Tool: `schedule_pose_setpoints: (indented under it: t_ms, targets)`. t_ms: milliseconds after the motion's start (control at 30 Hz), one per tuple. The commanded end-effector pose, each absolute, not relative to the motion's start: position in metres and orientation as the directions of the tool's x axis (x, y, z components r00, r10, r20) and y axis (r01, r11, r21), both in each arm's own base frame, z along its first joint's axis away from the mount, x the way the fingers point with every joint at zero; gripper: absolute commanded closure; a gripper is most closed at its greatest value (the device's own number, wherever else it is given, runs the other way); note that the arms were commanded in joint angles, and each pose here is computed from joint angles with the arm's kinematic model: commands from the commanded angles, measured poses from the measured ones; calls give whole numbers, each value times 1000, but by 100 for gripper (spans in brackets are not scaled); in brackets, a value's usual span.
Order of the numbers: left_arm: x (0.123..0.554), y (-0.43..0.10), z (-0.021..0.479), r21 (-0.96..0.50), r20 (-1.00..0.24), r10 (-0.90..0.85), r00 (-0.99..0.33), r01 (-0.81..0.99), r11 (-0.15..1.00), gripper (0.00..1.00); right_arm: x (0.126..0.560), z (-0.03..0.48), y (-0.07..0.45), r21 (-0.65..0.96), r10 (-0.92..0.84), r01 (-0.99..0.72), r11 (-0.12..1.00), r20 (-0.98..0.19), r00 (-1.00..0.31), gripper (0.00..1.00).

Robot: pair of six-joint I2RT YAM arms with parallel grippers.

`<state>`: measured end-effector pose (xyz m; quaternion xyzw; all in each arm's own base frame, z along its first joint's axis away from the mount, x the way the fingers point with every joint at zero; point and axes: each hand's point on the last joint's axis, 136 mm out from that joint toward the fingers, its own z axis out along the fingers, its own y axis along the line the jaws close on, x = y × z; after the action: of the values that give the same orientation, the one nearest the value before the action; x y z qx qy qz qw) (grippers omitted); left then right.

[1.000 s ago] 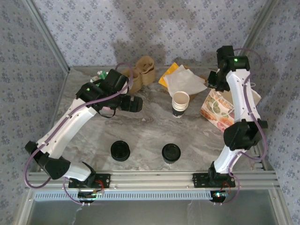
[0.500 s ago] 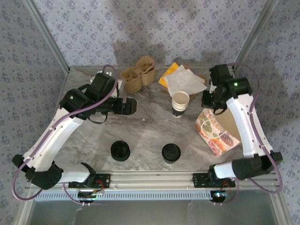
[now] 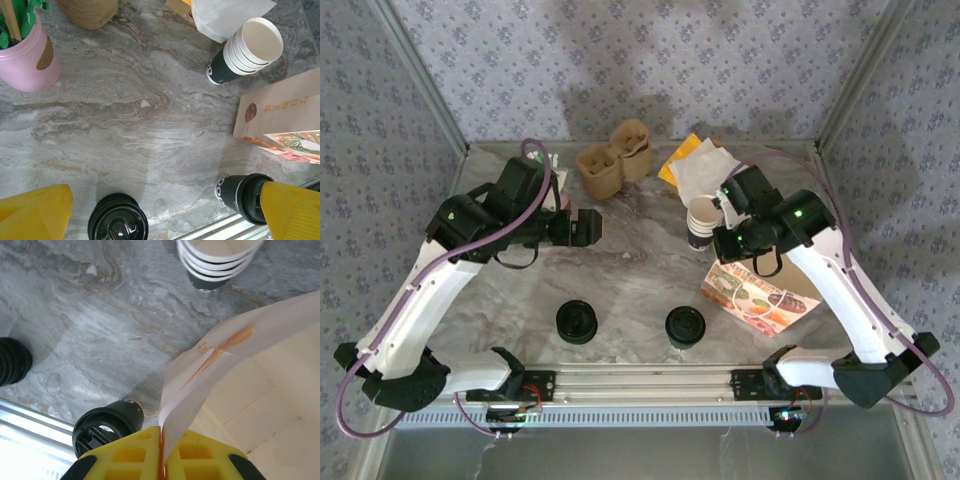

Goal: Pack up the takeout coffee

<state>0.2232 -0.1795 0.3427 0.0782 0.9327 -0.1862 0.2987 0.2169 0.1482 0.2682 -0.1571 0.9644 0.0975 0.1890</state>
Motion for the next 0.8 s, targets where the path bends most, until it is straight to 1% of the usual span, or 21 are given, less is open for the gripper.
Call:
schedule_pose_setpoints:
  t_ms: [0, 433, 767]
  targets:
    - [216, -169, 356, -304, -605, 11, -796, 244, 921, 4, 217, 275, 171, 136, -367, -458, 878, -421, -829, 89]
    - [210, -153, 358, -284, -621, -17, -783, 205, 937, 3, 233, 272, 254, 97, -555, -646, 757, -425, -715, 89]
    - [203, -117, 379, -260, -701, -99, -706, 125, 957, 2, 237, 268, 310, 95, -633, -724, 684, -417, -652, 86]
